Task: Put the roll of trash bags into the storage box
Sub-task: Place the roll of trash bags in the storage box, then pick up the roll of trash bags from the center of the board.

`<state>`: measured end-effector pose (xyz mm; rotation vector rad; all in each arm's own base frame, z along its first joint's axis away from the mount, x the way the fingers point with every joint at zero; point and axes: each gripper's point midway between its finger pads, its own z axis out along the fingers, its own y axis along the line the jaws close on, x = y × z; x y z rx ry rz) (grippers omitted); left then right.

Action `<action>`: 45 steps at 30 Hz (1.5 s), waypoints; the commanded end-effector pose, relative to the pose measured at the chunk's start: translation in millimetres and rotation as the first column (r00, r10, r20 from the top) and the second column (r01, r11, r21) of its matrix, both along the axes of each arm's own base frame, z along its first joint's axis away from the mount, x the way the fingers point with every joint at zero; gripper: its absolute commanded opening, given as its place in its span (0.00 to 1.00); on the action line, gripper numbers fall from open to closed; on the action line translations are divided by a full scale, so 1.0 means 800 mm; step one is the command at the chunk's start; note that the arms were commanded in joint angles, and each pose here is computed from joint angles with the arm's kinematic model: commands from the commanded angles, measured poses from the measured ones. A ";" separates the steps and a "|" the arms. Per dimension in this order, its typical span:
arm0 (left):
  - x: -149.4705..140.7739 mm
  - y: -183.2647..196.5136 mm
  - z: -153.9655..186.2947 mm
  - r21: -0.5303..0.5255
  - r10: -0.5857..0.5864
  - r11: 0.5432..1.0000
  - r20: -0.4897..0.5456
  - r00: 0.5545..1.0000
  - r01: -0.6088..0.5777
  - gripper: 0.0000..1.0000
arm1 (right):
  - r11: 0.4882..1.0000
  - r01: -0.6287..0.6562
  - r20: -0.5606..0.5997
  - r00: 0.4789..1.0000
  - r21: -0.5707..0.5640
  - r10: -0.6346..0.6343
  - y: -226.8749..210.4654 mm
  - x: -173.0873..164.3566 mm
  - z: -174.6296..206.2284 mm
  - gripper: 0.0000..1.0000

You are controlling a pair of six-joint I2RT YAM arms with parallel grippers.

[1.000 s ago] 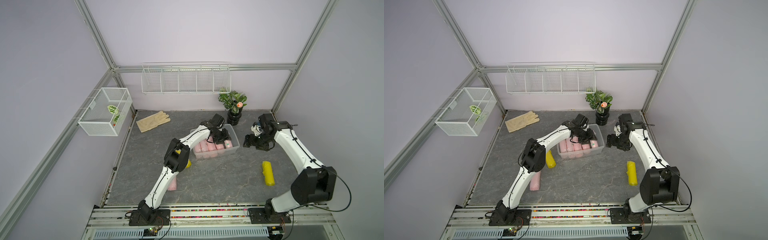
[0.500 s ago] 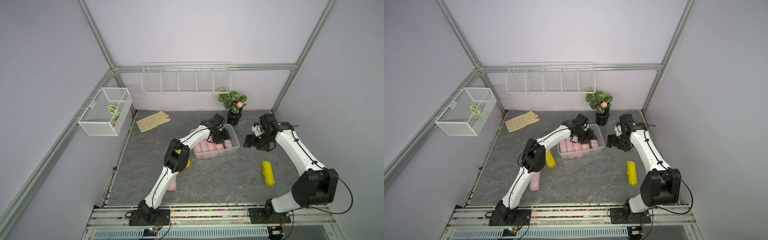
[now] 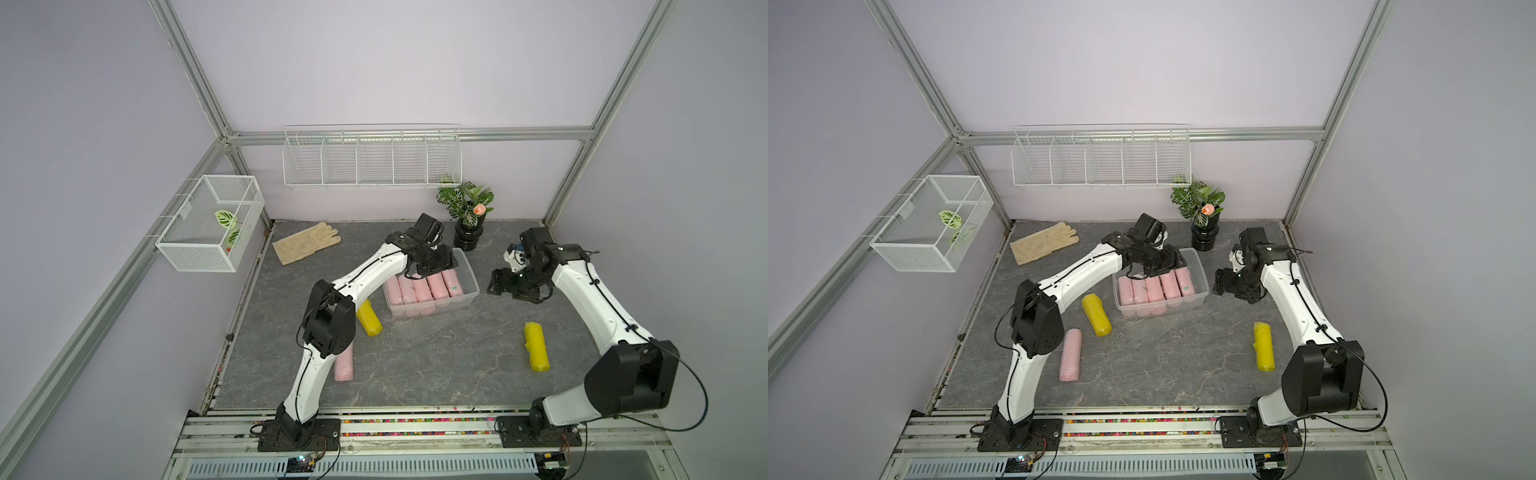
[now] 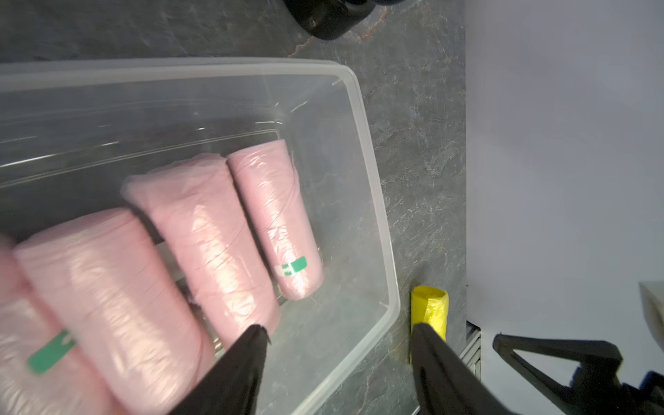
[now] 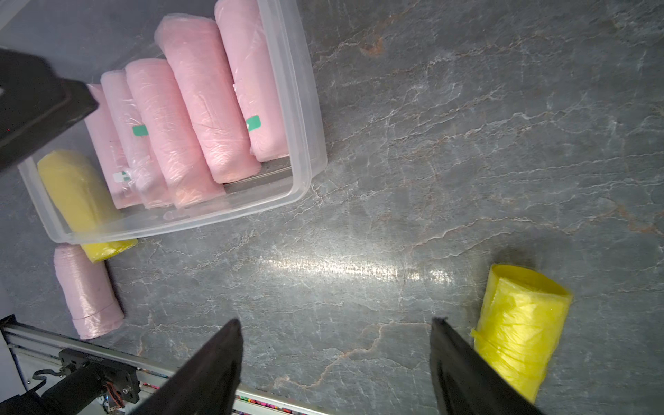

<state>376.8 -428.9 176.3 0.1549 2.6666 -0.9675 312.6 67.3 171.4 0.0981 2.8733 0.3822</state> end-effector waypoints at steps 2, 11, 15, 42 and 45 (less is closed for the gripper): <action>-0.024 0.066 0.014 0.149 0.024 0.988 0.094 0.995 -0.038 0.73 | 1.000 -0.010 0.022 1.000 0.011 0.009 0.000 -0.005 0.006 0.83; -0.114 0.236 0.005 0.425 0.153 0.885 0.124 0.980 -0.192 0.84 | 1.000 -0.015 0.023 1.000 0.019 0.015 0.002 -0.004 0.005 0.83; -0.155 0.287 -0.026 0.525 0.169 0.830 0.082 0.982 -0.187 0.91 | 1.000 -0.015 0.024 1.000 0.020 0.015 0.002 -0.002 0.005 0.83; -0.232 0.383 -0.137 0.680 0.265 0.730 -0.187 0.946 -0.070 0.99 | 1.000 -0.016 0.007 1.000 0.011 0.016 0.001 -0.004 -0.003 0.83; -0.233 0.386 -0.145 0.694 0.274 0.717 -0.207 0.939 -0.057 0.99 | 1.000 -0.016 0.007 1.000 0.010 0.016 0.000 -0.005 -0.003 0.83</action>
